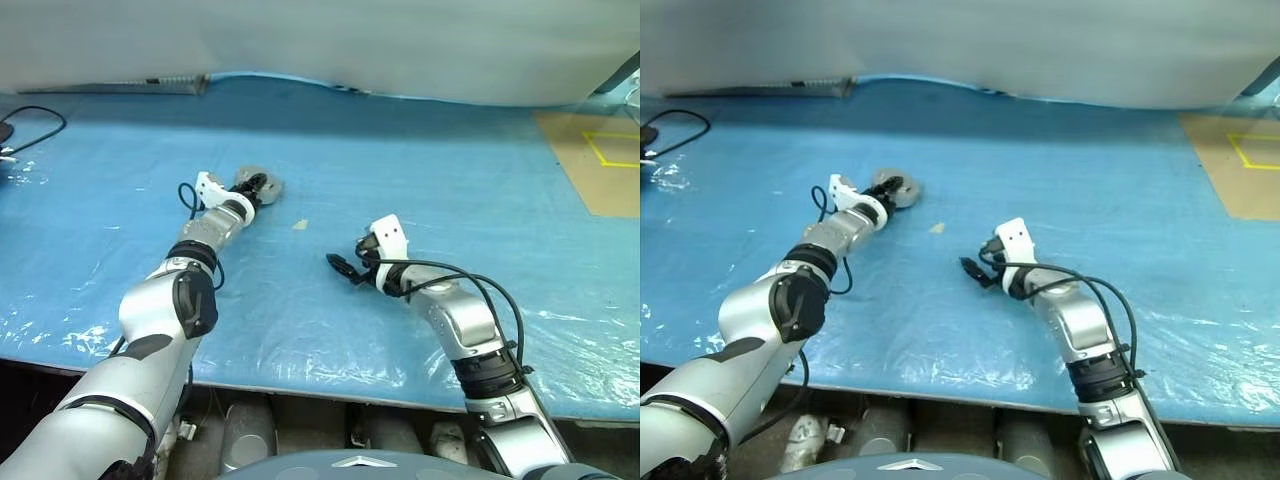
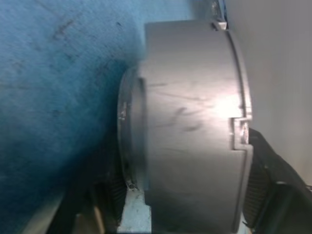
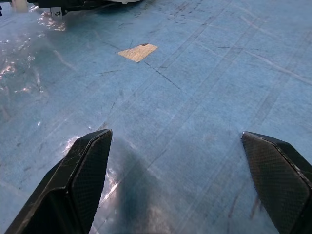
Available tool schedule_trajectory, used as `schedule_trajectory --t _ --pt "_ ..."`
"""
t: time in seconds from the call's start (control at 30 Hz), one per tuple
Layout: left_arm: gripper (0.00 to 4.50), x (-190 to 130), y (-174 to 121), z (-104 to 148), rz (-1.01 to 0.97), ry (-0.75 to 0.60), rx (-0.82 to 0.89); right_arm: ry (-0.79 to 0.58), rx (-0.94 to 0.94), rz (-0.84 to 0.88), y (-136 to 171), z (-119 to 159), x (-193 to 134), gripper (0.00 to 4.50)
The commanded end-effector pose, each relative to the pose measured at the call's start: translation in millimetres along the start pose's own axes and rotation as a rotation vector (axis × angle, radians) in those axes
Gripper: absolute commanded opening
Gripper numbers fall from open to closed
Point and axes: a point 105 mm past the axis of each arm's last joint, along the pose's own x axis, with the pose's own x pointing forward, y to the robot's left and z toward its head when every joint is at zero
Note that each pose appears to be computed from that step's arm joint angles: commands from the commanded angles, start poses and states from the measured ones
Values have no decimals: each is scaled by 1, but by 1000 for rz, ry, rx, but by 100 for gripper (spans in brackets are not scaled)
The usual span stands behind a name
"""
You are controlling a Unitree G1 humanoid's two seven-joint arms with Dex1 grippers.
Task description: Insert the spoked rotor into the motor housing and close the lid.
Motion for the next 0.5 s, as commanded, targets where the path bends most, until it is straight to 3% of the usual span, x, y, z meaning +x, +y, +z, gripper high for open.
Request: schedule_trajectory --t 0.03,0.07,0.2,0.33,0.5 --pt "406 -7 25 7 112 2 47 -9 10 -13 -1 1 -5 450" --pt "446 -8 31 5 128 14 52 -6 14 -12 0 0 -5 450" --pt "449 -21 60 1 191 89 124 -1 18 0 3 -2 -5 450" --pt "449 -47 104 -12 245 281 324 5 22 21 7 -2 -3 450" --pt "449 -76 133 -9 301 364 322 12 21 44 10 -2 0 450"
